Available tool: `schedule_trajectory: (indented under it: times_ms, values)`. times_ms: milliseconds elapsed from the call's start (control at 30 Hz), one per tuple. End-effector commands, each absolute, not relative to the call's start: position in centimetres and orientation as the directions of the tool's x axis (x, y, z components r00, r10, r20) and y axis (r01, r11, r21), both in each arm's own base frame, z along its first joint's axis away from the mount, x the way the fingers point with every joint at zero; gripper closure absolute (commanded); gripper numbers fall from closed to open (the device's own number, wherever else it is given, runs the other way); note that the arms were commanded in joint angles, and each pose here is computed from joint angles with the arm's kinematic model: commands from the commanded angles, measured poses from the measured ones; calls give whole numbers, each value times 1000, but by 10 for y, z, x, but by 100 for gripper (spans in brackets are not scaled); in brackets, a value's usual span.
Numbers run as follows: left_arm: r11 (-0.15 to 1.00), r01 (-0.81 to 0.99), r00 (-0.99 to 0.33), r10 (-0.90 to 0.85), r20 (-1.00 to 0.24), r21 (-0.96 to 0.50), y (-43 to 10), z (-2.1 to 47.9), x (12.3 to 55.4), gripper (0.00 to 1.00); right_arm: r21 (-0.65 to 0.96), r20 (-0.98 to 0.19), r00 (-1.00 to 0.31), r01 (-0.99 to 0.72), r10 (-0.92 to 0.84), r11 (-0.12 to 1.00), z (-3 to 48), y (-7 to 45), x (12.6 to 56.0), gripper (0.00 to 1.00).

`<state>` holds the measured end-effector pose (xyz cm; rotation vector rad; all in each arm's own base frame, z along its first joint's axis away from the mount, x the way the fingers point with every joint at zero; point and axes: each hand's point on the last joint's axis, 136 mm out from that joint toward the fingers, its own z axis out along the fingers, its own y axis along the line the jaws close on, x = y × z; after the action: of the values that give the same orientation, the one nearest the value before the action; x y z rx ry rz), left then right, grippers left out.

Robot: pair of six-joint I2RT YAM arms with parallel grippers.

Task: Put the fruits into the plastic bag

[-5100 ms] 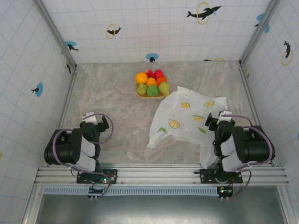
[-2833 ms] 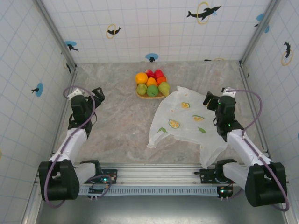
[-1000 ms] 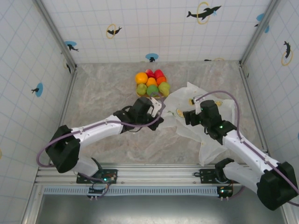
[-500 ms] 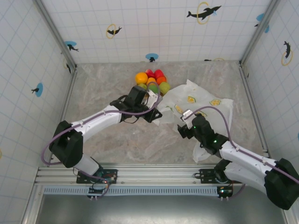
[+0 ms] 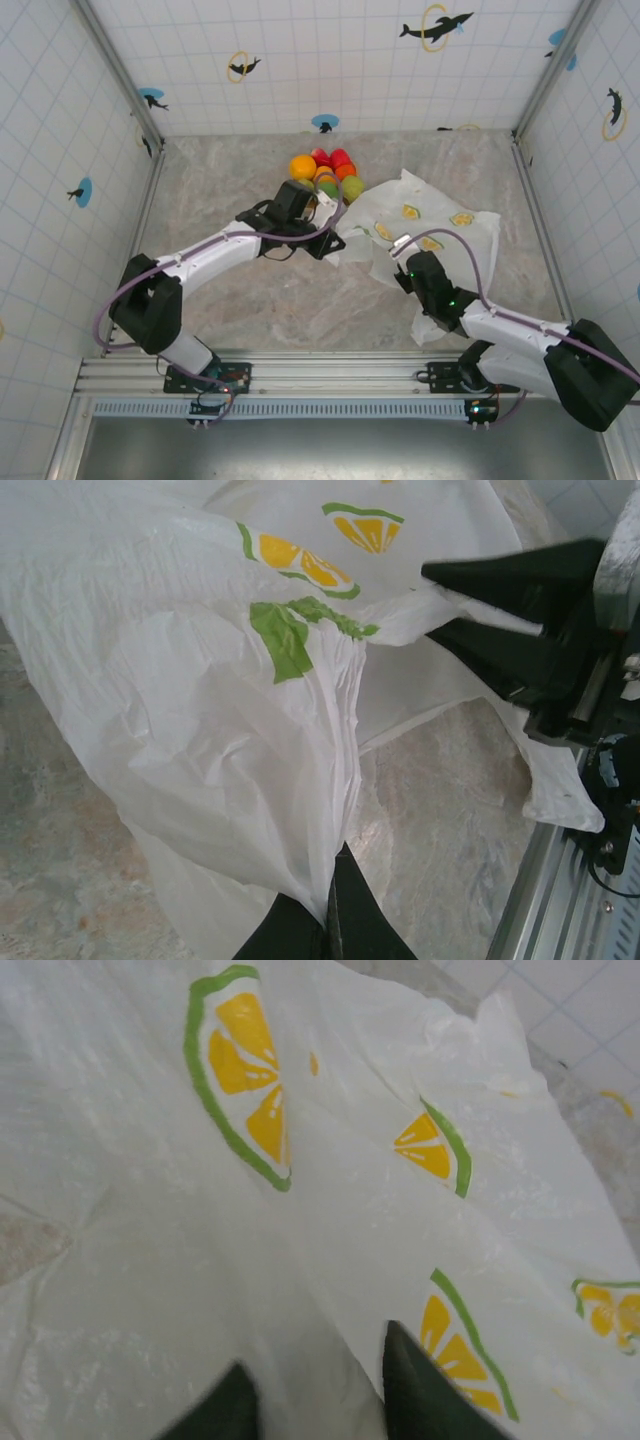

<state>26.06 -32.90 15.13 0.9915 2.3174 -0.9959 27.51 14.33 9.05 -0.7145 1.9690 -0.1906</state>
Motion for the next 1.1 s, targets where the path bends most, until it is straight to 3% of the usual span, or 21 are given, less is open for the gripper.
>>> schedule_trajectory:
  times_ms: [0, 33, 100, 167, 200, 233, 333, 433, 667, 900, 1067]
  values:
    - [504, 756, -632, 395, -667, -418, -339, 164, 285, 100, -356, -811, -352, -336, -467, 872, 118, 146, 292, 93]
    - [521, 750, -628, 368, -686, -407, -342, 169, 295, 100, -326, -815, -386, -313, -433, 892, 124, 143, 297, 100]
    - [570, 723, -632, 317, -707, -390, -345, 177, 314, 96, -236, -823, -448, -288, -349, 928, 135, 141, 305, 100]
    - [602, 702, -626, 267, -733, -381, -348, 190, 330, 74, -123, -821, -518, -252, -241, 960, 147, 139, 313, 100]
    - [613, 694, -620, 241, -746, -378, -349, 198, 336, 58, -60, -816, -551, -226, -178, 972, 154, 139, 318, 100]
    - [619, 691, -610, 221, -761, -374, -349, 207, 340, 50, -13, -803, -583, -191, -124, 982, 159, 136, 321, 100]
    - [636, 685, -570, 164, -805, -355, -342, 233, 345, 29, 99, -757, -654, -111, 3, 989, 167, 131, 327, 100]
    - [669, 662, -531, 102, -841, -337, -321, 256, 346, 15, 218, -721, -682, -55, 123, 974, 173, 129, 329, 100]
    - [689, 603, -553, -2, -833, -402, -277, 273, 335, 9, 445, -634, -697, 24, 334, 895, 193, 129, 337, 100]
    - [781, 444, -651, -56, -757, -440, -242, 228, 337, 9, 522, -579, -693, 91, 431, 848, 193, 116, 338, 100]
    - [827, 313, -694, -137, -707, -468, -214, 207, 361, 10, 602, -545, -666, 113, 510, 791, 185, 112, 339, 100]
